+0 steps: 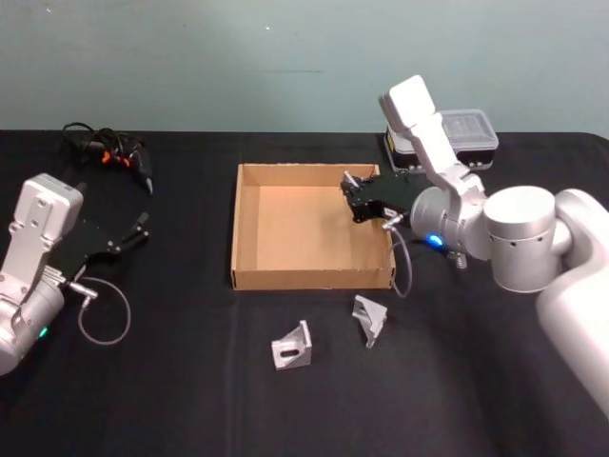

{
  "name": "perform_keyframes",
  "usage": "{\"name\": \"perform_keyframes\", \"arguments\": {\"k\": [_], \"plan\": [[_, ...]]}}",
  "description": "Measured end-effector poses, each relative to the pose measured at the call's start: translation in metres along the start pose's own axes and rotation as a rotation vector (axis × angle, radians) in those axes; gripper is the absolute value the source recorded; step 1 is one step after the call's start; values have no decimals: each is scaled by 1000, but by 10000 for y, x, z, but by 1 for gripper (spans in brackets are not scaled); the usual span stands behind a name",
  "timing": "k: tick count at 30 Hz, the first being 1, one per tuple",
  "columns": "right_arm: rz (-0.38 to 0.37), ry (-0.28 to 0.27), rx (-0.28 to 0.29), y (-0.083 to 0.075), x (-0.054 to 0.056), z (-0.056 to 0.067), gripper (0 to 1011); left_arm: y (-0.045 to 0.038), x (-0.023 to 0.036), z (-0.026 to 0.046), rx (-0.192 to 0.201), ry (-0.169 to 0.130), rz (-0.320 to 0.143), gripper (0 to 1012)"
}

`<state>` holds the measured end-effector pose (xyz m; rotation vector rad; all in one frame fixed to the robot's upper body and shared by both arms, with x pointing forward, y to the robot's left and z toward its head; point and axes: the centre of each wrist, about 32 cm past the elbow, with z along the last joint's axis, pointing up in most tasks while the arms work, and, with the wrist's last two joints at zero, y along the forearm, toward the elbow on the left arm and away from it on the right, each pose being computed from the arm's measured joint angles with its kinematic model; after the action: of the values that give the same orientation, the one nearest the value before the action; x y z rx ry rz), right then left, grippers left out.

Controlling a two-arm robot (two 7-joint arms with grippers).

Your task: Use one hand to pick up the angle iron from the table and place it into the box.

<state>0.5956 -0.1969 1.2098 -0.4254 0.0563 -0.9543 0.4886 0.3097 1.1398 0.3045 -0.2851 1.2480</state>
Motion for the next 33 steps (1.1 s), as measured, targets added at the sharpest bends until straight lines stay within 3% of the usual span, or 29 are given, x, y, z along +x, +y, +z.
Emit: {"name": "perform_keyframes", "arguments": {"k": [8,18,28,33], "plan": [[4,35,-19,231,40,-50,79,0,0,0,0,0,0,1011],[13,59,-28,356,71,-60,79,0,0,0,0,0,0,1011],[14,57,-25,345,67,-57,80,0,0,0,0,0,0,1011],[14,57,-24,341,65,-58,190,0,0,0,0,0,0,1012]]}}
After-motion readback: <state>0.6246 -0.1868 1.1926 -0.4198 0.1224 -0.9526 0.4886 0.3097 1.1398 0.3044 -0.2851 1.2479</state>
